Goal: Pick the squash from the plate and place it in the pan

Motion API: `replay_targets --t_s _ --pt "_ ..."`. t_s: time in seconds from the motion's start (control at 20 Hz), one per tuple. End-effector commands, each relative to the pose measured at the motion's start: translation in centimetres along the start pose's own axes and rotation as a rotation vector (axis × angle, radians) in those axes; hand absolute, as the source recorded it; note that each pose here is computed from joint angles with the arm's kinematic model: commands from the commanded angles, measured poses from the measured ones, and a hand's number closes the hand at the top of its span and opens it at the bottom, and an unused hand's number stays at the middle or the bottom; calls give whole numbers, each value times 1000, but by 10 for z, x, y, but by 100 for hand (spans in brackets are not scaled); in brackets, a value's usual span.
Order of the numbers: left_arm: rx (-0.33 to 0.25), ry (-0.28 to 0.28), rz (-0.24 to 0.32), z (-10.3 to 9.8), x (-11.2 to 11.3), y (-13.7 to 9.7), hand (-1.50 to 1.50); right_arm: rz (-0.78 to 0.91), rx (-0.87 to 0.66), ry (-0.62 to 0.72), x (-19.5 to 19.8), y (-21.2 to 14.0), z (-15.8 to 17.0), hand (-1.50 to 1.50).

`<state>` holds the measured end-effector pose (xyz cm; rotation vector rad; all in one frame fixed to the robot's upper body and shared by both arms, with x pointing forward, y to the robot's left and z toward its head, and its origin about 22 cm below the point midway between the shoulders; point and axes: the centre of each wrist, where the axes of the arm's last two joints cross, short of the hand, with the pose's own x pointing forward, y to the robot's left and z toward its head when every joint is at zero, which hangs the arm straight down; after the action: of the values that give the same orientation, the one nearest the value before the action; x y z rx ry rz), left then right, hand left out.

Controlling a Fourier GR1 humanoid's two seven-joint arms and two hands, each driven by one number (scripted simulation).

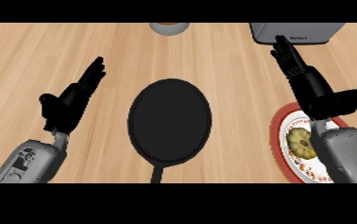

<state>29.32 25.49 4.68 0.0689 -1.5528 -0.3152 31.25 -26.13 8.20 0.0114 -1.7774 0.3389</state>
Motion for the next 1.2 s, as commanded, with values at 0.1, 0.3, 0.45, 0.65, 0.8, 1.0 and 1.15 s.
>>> replay_targets --t_s 0.1,0.3,0.45,0.65,0.8,1.0,1.15 --pt "103 74 -96 24 -26 20 0 152 -68 -12 12 -15 9 -150" --pt "170 177 -132 36 -43 29 0 810 -8 122 15 -80 33 -150" --pt "221 238 -120 62 -58 26 0 515 -576 193 -13 -88 70 -150" --pt "225 224 -120 76 -53 27 0 739 -442 333 -4 -89 119 -150" --pt "211 227 -121 79 -60 14 0 1007 -301 387 30 -112 116 -150" --pt "212 203 -146 68 -52 11 0 1077 -208 470 57 -103 117 -150" --pt "184 219 -111 74 -49 2 0 1087 -101 539 77 -72 112 -150"
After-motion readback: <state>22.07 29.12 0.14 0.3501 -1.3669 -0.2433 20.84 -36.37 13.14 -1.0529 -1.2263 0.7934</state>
